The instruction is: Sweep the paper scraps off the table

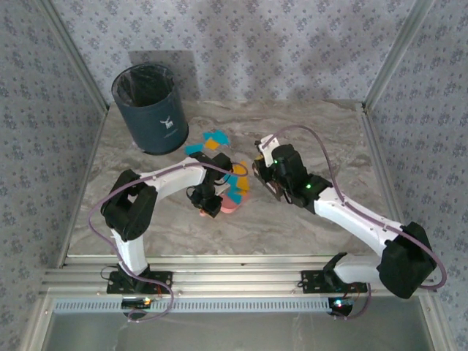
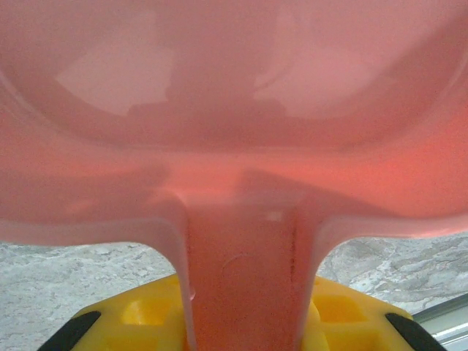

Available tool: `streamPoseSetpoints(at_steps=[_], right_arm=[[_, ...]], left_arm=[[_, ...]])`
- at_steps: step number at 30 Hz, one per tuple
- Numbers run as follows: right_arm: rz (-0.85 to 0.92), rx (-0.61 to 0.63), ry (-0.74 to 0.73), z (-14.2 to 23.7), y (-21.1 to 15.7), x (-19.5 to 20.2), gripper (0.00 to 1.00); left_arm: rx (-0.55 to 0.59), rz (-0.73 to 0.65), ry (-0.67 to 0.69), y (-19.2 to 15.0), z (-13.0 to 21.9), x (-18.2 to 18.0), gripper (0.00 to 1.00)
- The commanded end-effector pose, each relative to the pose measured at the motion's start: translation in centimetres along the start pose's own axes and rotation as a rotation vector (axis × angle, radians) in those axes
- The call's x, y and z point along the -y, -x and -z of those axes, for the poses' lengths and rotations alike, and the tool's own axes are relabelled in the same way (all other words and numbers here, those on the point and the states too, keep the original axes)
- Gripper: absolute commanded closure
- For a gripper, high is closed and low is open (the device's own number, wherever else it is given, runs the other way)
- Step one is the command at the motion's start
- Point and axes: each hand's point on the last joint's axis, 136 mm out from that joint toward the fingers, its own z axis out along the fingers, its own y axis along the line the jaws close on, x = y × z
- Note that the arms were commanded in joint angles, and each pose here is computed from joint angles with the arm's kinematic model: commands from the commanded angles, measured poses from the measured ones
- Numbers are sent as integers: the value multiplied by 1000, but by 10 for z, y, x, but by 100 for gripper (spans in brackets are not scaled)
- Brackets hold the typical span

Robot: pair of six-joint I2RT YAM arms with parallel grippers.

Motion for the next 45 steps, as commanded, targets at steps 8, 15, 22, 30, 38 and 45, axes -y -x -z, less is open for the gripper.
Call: streamPoseSetpoints(at_steps=[8,15,22,30,38,45], right_arm=[[-92,95,-171,-29,26,50,100],[-61,143,-158,-59,35,43,100],[-11,137,-48,-73,29,14,100],[29,102,97,-72,18,-24,100],[21,74,117,-60,11,-35,100],[24,52,146,-43,7,-48,100]], left_arm=[[-32,-12,26,-12,3,-3,100],[-24,-15,15,-10,3,-1,100],[-23,-15,6,-9,3,1,100],[-18,-16,7,-8,3,0,100],[-5,-7,8,-4,4,0,100],[3,-3,13,-2,5,-1,100]])
